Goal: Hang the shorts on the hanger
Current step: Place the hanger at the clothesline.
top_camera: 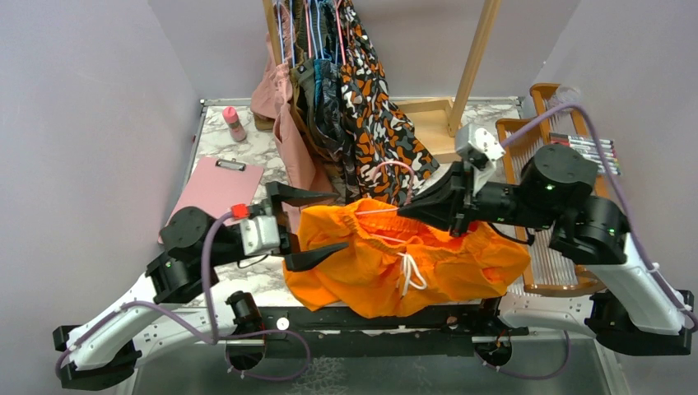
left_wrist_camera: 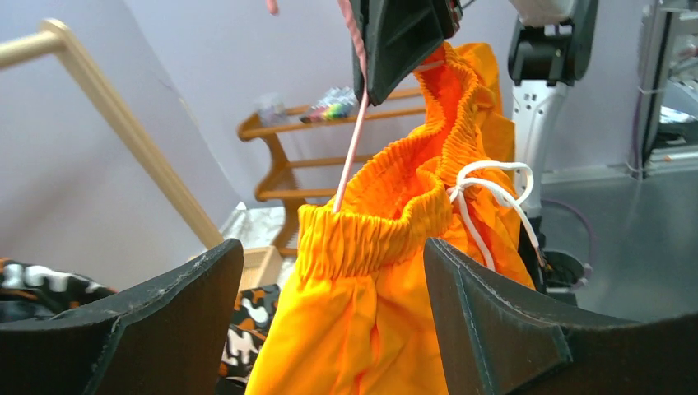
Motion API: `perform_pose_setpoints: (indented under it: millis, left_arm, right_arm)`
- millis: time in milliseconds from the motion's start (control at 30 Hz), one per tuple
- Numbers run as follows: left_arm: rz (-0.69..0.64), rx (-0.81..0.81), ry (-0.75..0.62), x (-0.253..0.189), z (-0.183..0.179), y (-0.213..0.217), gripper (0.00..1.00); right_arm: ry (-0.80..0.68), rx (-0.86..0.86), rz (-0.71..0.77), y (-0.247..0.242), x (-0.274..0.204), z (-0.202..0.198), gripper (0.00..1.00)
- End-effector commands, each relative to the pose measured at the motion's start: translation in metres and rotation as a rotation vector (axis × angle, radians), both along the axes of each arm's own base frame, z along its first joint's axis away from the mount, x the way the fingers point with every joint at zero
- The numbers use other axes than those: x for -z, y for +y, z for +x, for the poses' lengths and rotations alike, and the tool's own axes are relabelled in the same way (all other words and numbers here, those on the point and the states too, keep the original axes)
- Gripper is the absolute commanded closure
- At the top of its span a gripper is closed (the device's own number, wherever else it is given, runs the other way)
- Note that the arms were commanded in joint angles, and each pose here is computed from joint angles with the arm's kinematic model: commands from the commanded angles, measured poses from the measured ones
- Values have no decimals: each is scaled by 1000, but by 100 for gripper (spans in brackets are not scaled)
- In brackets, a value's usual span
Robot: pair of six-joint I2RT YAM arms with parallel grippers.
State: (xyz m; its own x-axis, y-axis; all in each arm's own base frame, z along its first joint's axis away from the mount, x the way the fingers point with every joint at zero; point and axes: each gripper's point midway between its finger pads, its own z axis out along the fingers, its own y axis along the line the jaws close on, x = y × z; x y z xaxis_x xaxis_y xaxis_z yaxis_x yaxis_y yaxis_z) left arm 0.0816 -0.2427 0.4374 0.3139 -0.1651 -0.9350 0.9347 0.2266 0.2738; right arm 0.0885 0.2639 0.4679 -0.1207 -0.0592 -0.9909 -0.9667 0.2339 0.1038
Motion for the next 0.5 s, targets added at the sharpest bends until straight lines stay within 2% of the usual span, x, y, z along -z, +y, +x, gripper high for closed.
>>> perform_pose_setpoints:
  millis: [0,200,467]
  left_arm:
    - [-81,-121,-51,-26,8,28,17]
    - [-112,-173,-49,-28,11,41,17]
    - [-85,-214,-26,-14,19,44,17]
  right_arm:
    - [-5,186,-139,-36,15,20,99]
    - [0,327,-230,-62,24,35,99]
    - [18,541,-349,-87,40,63,99]
